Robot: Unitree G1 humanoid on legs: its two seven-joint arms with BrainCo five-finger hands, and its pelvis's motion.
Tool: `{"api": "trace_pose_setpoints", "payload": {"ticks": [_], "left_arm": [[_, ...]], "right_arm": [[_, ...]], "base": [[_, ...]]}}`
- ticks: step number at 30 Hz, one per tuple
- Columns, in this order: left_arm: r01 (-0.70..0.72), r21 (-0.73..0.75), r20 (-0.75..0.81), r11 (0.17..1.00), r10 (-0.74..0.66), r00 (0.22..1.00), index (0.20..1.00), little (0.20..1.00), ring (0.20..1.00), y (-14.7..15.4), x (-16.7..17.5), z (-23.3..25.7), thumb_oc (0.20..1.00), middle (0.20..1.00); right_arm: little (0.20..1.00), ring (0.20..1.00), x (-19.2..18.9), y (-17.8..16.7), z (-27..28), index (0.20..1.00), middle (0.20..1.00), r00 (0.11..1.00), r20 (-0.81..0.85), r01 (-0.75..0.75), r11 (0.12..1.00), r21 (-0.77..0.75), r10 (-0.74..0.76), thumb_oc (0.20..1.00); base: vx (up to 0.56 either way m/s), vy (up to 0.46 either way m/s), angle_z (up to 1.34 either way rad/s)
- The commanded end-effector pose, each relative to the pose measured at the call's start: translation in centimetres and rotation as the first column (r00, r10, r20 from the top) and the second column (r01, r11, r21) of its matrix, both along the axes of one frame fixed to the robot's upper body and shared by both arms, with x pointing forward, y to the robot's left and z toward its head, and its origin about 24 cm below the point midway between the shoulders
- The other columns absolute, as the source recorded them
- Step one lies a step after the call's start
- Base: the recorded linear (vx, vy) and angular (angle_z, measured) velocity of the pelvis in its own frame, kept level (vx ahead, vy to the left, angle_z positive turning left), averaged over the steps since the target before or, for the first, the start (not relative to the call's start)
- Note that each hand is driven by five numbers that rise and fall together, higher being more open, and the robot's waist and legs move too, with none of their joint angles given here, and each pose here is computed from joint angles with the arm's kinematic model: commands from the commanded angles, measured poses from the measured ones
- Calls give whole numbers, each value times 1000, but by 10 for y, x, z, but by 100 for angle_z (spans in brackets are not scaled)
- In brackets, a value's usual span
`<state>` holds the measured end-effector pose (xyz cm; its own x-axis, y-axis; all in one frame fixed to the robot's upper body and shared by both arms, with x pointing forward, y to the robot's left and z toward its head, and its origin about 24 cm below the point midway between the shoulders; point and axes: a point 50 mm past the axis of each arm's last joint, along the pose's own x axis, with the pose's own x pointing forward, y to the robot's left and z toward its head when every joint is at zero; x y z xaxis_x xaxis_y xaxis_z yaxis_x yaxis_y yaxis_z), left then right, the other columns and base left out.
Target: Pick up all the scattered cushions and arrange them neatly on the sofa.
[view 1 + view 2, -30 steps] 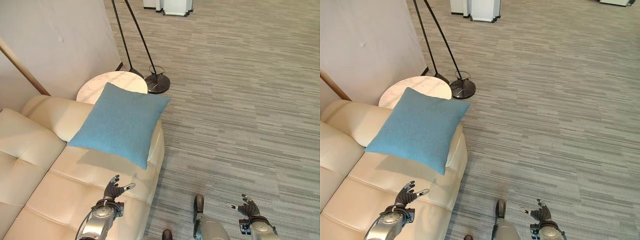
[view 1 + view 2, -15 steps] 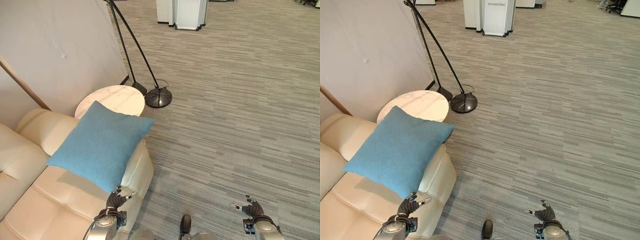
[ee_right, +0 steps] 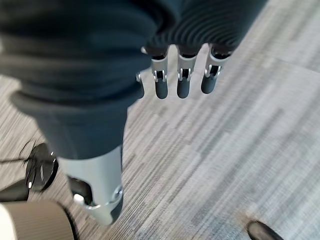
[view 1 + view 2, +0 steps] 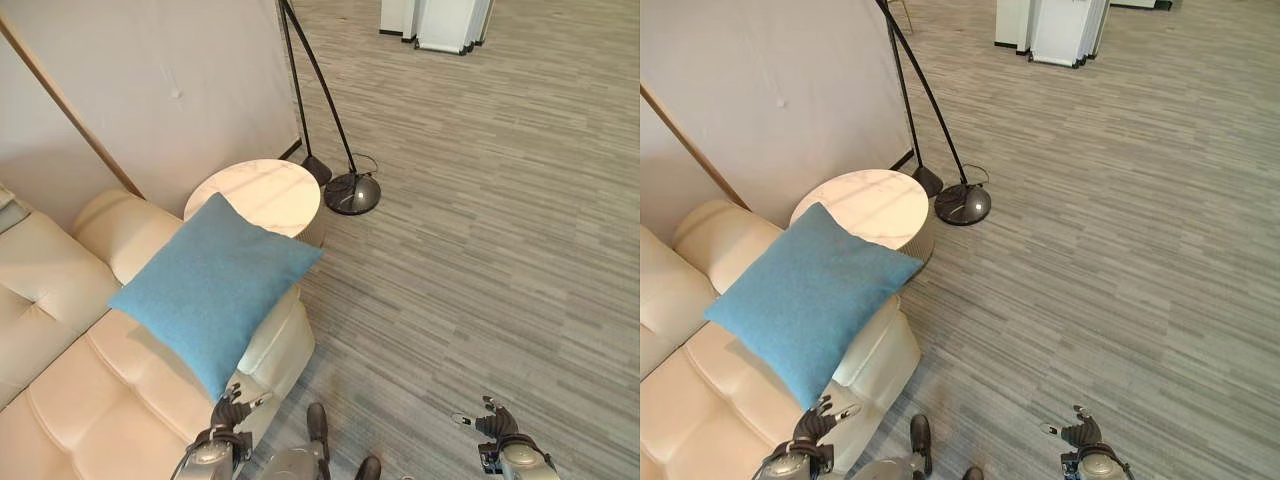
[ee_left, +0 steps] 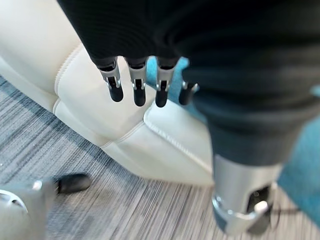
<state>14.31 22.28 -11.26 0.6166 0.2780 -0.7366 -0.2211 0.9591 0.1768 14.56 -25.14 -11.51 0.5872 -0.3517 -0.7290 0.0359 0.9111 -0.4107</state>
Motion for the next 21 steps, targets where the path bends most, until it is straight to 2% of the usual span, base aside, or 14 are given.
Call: {"api": "trace_pose_setpoints", "payload": {"ticks": [1, 8, 16, 21], "left_arm": [[12, 89, 63, 996, -18, 998, 1000, 1000, 1000, 19, 14, 15, 1000, 1000], [22, 115, 108, 993, -34, 994, 1000, 1000, 1000, 20, 27, 24, 1000, 1000], [-3, 102, 126, 995, -10, 992, 1000, 1000, 1000, 21, 35, 25, 1000, 1000], [-130, -33, 114, 991, 133, 985, 1000, 1000, 1000, 14, 27, 15, 1000, 1000]], "right_arm": [[1000, 1000, 23, -1, 18, 1000, 1000, 993, 109, -35, 999, -20, 37, 1000], [1000, 1000, 25, 3, 17, 1000, 1000, 993, 120, -19, 1000, -2, 19, 1000], [1000, 1000, 22, 4, 16, 1000, 1000, 993, 117, 8, 1000, 9, -9, 1000], [1000, 1000, 23, 4, 15, 1000, 1000, 992, 129, 6, 1000, 18, -8, 1000]], "base": [[243, 258, 44], [175, 66, 69], [243, -137, 80], [334, -269, 70]]}}
